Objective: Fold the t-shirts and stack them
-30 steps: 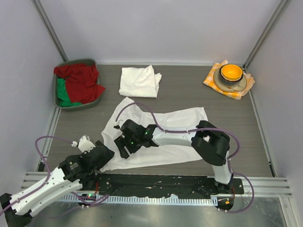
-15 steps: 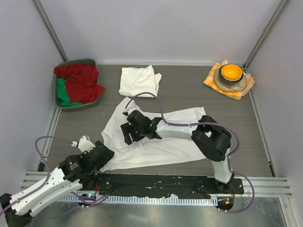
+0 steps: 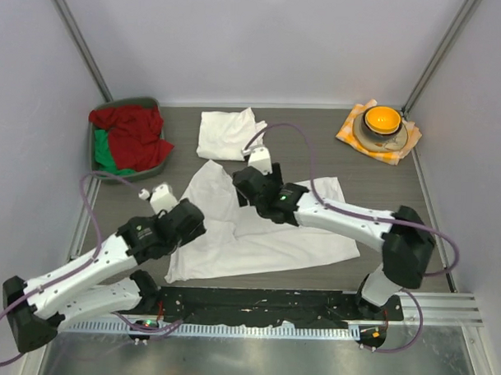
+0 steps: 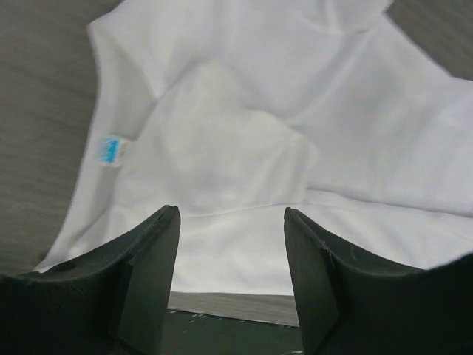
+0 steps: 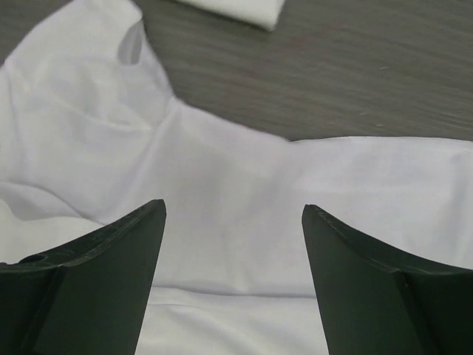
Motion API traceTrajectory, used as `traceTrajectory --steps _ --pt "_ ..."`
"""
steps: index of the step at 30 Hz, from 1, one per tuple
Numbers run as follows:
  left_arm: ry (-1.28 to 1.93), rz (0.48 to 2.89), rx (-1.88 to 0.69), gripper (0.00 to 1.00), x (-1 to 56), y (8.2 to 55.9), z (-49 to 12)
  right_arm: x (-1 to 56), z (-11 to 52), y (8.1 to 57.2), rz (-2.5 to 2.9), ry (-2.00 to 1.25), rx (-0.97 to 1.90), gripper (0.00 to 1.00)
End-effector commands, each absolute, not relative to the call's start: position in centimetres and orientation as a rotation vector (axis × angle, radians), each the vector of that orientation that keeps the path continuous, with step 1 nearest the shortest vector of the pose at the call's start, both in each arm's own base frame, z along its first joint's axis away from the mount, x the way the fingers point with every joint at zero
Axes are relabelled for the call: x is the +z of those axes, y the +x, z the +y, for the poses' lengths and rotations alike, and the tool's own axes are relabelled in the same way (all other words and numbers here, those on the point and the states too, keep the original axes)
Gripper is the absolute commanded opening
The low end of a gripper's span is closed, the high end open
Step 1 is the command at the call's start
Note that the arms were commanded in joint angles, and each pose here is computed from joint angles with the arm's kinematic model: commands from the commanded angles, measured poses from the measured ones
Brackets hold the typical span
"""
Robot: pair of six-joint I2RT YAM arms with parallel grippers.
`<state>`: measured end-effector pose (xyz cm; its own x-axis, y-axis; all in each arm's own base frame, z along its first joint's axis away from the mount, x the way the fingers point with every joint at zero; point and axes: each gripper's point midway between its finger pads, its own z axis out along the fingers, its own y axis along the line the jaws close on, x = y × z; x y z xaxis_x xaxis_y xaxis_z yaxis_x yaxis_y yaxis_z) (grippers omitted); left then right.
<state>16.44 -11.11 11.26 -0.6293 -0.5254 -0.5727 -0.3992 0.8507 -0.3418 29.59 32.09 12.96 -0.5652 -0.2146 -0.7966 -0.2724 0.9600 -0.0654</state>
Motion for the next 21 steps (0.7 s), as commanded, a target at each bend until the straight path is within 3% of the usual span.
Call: traceTrajectory --steps 1,10,21 --pt "-0.436 2.331 -0.338 0.64 15.3 20.1 -16.9 18.0 22.3 30.2 2.139 -0.164 -0.192 0.82" --pt "-0.29 2.577 -0.464 0.64 8.8 20.6 -25.4 9.3 16.1 23.6 2.488 0.004 -0.091 0.85" --pt "-0.229 2.684 -0.413 0.65 4.7 15.5 -25.4 4.2 14.1 17.1 2.643 0.193 0.075 0.84"
